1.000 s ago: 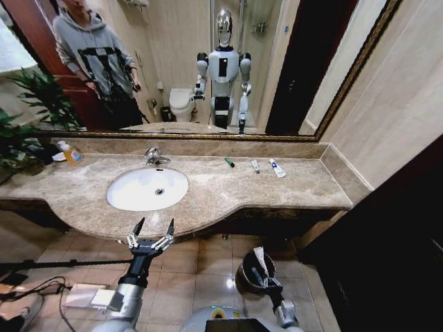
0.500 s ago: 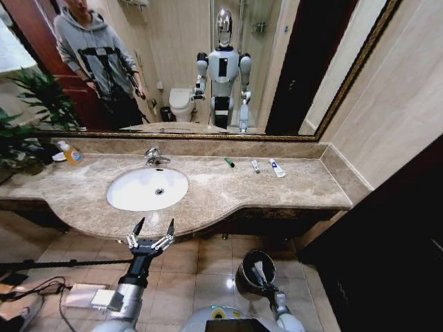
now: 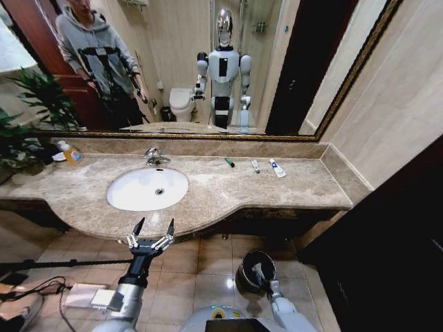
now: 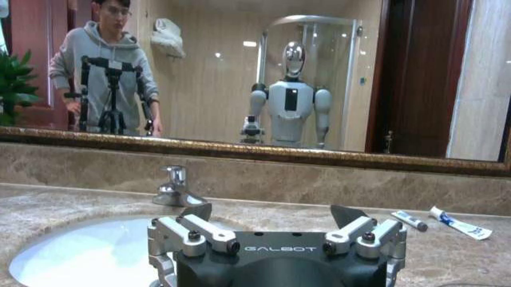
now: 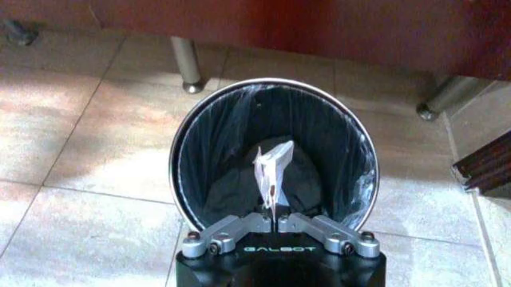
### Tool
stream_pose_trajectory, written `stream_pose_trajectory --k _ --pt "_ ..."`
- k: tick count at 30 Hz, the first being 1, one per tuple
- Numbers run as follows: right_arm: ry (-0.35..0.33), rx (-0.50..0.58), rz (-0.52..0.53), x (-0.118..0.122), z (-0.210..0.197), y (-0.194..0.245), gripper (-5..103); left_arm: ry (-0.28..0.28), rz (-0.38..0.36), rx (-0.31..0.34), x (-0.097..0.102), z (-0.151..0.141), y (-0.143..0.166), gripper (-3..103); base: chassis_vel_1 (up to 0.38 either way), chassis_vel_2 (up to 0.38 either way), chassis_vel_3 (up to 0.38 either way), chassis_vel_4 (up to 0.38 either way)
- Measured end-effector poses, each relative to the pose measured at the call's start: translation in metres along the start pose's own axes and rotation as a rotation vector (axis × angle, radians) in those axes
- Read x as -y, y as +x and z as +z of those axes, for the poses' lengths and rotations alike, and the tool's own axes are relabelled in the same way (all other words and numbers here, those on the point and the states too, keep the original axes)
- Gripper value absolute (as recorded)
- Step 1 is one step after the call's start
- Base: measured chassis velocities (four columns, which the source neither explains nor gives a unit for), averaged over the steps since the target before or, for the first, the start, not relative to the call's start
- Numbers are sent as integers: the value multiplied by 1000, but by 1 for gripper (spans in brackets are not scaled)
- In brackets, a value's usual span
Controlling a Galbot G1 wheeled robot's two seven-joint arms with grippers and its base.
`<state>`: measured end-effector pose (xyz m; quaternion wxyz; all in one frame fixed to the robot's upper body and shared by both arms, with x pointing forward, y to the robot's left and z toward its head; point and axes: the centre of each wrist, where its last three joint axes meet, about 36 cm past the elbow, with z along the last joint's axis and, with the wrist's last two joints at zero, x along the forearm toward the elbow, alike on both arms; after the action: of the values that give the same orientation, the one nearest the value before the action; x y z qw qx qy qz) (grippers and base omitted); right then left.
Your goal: Pick up the trash from the sink and place it in the trash bin.
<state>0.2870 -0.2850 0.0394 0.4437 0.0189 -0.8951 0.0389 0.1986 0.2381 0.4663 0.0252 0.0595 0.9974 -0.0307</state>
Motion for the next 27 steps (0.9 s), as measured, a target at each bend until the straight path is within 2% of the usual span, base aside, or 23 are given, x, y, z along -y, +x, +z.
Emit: stream_pose_trajectory --k 4,5,7,9,14,15,17,18,22,23,25,26,27 --pt "15 -9 0 2 -1 -3 0 0 0 0 0 0 0 100 0 0 0 0" --pt "17 -10 0 2 -2 -3 -3 0 0 0 0 0 0 100 0 0 0 0" --pt "22 -12 0 3 -5 -5 8 0 0 0 0 0 0 100 0 0 0 0" --pt "26 -11 -1 3 -6 -6 8 0 0 0 0 0 0 100 0 0 0 0" --pt "31 -10 -1 3 -8 -6 28 0 0 0 0 0 0 100 0 0 0 0" --pt "31 -10 -1 3 -8 -6 28 0 0 0 0 0 0 100 0 0 0 0" --pt "33 -7 -1 2 -7 -5 40 0 0 0 0 0 0 100 0 0 0 0" --pt "33 -7 -1 2 -7 -5 40 0 0 0 0 0 0 100 0 0 0 0" --pt "36 21 -2 1 -9 0 61 0 0 0 0 0 0 100 0 0 0 0" --pt "36 21 -2 1 -9 0 61 0 0 0 0 0 0 100 0 0 0 0" --pt "37 36 -1 0 -10 5 72 0 0 0 0 0 0 100 0 0 0 0" --pt "36 42 1 0 -11 7 72 0 0 0 0 0 0 100 0 0 0 0" --pt "34 49 2 0 -12 10 78 0 0 0 0 0 0 100 0 0 0 0"
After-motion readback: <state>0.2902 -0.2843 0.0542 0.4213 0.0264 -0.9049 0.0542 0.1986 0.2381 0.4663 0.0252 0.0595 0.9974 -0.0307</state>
